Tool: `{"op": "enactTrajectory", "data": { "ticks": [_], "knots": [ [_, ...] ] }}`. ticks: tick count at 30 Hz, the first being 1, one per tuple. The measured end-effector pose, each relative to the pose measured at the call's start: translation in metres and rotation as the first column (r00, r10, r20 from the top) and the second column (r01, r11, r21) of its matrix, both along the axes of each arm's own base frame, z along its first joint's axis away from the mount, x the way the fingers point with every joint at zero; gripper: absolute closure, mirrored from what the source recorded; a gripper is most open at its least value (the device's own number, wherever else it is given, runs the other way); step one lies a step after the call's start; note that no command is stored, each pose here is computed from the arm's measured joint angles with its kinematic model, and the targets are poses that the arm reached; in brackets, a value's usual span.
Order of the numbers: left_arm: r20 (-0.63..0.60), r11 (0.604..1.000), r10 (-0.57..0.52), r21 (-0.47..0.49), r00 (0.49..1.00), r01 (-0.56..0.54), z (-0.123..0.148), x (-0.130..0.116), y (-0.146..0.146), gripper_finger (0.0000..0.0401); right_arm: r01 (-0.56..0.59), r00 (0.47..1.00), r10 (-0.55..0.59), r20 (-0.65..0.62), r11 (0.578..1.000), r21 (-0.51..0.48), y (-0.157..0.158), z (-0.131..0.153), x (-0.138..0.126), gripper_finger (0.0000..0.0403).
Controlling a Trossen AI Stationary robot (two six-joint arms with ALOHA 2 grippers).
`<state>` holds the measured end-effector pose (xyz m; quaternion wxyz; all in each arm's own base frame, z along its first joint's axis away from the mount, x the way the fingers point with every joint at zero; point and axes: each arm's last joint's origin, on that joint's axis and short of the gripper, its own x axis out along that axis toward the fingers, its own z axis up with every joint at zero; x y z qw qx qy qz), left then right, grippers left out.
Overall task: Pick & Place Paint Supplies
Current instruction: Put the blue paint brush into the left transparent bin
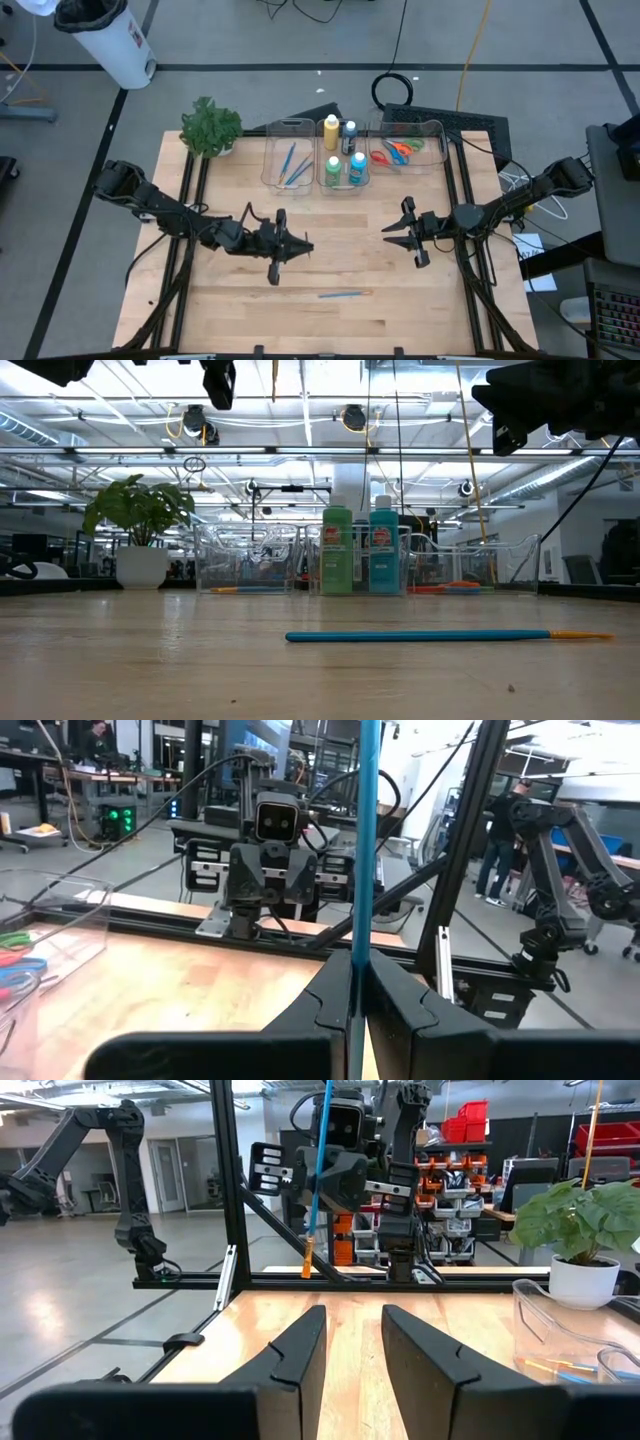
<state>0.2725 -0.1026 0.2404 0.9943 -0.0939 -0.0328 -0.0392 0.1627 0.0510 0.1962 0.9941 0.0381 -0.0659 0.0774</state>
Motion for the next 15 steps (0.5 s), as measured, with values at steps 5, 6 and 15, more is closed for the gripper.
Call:
{"op": "enactTrajectory", "data": {
  "ticks": [5,6,15],
  "knots": [
    [0.003,0.998,0.011,0.061,1.0,-0.011,-0.0002,0.0,0.0002,0.0384,0.0,1.0,0.0,-0.001,1.0,0.0,0.0,-0.0001,0.0,0.0312],
    [0.003,0.997,0.011,0.075,1.0,-0.012,-0.0003,0.0,0.0001,0.0384,0.0,1.0,0.0,-0.001,1.0,0.0,0.0,-0.0001,0.0,0.0312],
    [0.007,0.981,0.046,0.186,0.999,-0.047,-0.0006,-0.0029,-0.006,0.0384,0.0,1.0,0.0,-0.003,1.0,-0.001,0.0,-0.0003,0.0,0.0312]
  ]
}}
